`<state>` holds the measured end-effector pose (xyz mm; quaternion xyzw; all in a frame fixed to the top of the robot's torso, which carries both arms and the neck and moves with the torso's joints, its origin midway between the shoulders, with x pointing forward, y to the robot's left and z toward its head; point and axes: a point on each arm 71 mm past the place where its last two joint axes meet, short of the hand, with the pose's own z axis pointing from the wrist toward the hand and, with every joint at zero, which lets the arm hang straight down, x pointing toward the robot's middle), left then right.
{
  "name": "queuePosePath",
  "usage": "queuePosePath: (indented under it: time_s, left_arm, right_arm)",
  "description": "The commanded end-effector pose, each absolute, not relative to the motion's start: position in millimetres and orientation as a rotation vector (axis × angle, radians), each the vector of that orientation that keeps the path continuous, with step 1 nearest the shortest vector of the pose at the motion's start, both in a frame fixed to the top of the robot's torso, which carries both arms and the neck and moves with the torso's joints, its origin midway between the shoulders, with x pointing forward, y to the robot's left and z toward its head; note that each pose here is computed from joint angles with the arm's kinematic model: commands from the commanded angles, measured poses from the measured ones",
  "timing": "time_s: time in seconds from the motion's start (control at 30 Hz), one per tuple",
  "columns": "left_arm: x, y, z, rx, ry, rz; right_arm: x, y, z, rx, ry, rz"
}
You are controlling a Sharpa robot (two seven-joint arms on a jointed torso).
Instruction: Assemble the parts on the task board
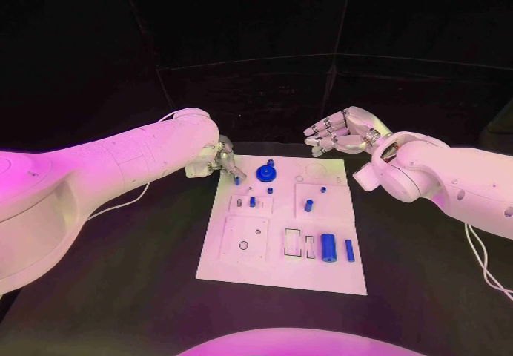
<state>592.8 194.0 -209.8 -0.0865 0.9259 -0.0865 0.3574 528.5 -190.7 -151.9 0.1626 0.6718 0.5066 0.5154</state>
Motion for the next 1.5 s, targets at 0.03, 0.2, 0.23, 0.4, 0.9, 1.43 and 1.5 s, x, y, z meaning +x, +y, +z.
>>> queuePosePath:
  time_s: [0.03,0.2,0.23,0.4,0.9,1.43,1.5]
  left_arm:
    - [593.4,192.4,-208.4,-0.213,2.38,-0.239]
    - [593.1,191.5,-208.7,-0.21,2.387,-0.236]
    - [593.1,191.3,-208.7,-0.21,2.387,-0.235]
    - [593.0,190.1,-208.7,-0.207,2.388,-0.236]
    - [592.8,192.0,-207.3,-0.26,2.344,-0.305]
    - [568.8,203.3,-200.2,-0.404,2.26,-0.42]
    - [563.1,205.2,-199.4,-0.409,2.249,-0.432]
  right_arm:
    - [528.4,-189.2,-150.9,0.379,1.62,1.22]
    - [528.2,-188.7,-150.9,0.369,1.622,1.215]
    - [528.2,-188.5,-150.9,0.365,1.622,1.213]
    - [528.0,-187.7,-151.1,0.355,1.626,1.21]
    - [527.7,-187.4,-152.7,0.354,1.653,1.204]
    - [527.3,-195.8,-154.5,0.362,1.68,1.183]
    - [527.2,-196.7,-154.4,0.363,1.68,1.181]
